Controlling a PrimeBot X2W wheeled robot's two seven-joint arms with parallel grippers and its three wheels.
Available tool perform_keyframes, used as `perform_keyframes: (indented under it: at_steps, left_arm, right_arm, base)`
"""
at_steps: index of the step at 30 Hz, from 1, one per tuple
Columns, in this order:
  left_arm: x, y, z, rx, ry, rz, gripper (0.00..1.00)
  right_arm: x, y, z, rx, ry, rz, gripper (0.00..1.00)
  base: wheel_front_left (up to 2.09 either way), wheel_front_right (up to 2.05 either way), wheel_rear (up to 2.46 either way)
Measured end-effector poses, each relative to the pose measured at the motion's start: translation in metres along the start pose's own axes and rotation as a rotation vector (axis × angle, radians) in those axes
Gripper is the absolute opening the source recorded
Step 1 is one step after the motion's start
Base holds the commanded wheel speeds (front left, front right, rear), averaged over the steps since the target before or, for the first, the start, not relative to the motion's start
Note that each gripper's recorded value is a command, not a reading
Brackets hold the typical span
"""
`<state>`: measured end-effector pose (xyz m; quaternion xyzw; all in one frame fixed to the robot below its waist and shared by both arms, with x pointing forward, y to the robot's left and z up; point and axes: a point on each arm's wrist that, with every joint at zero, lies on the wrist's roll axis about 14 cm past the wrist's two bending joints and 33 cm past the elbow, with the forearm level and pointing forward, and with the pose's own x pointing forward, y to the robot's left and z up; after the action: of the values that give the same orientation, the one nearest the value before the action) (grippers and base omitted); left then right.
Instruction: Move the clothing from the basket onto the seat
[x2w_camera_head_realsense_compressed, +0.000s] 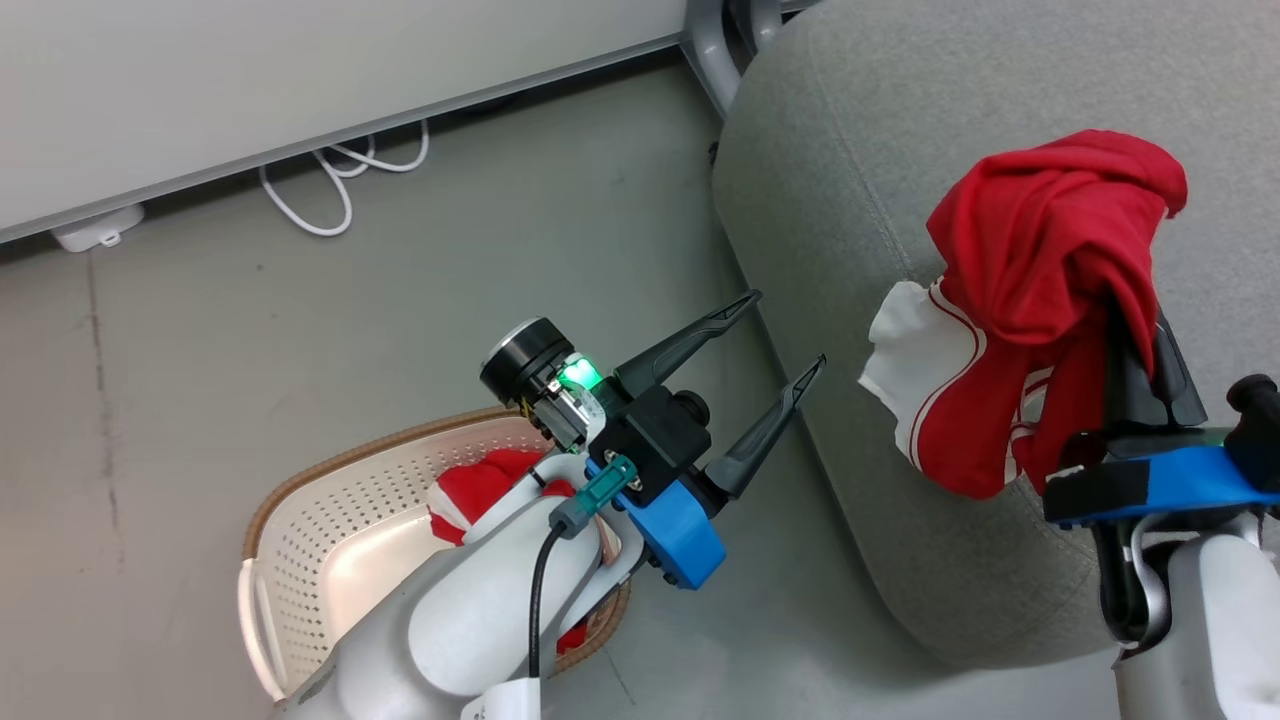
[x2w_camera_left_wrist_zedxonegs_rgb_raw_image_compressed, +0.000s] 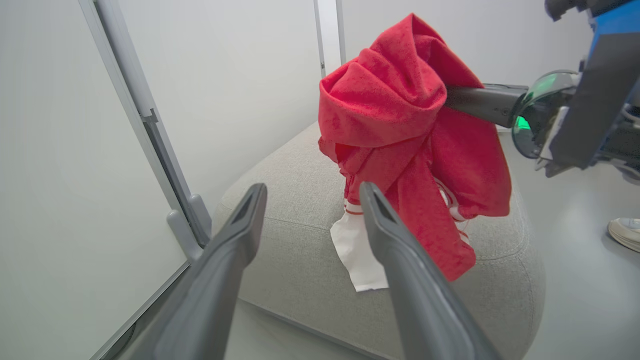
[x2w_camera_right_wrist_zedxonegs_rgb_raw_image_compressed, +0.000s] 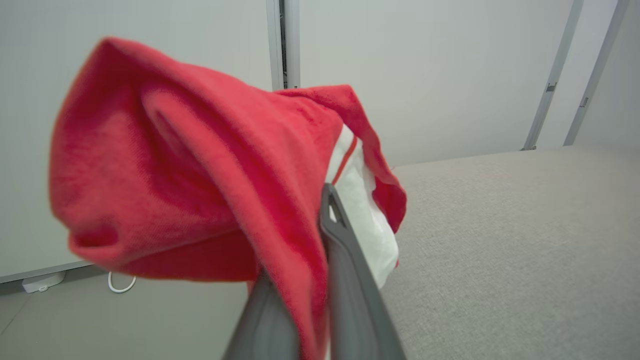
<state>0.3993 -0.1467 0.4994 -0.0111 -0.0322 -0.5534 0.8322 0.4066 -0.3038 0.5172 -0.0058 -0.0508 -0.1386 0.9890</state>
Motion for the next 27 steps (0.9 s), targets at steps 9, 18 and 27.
perform_keyframes:
  at_steps: [9, 18, 27]
  left_arm:
    - [0.017, -0.024, -0.023, -0.042, 0.027, -0.104, 1.00]
    - [0.024, -0.034, -0.029, -0.059, 0.032, -0.143, 1.00]
    - [0.028, -0.014, -0.034, -0.044, 0.019, -0.132, 1.00]
  right_arm:
    - [-0.034, -0.053, -0.010, -0.029, 0.051, -0.148, 0.00]
    - [-0.049, -0.068, -0.013, -0.029, 0.071, -0.192, 0.00]
    - [-0.005, -0.049, 0.026, -0.100, -0.061, -0.125, 0.00]
  base:
    - [0.00, 0.00, 0.00]
    - [0.00, 0.00, 0.00]
    - [0.00, 0.00, 0.00]
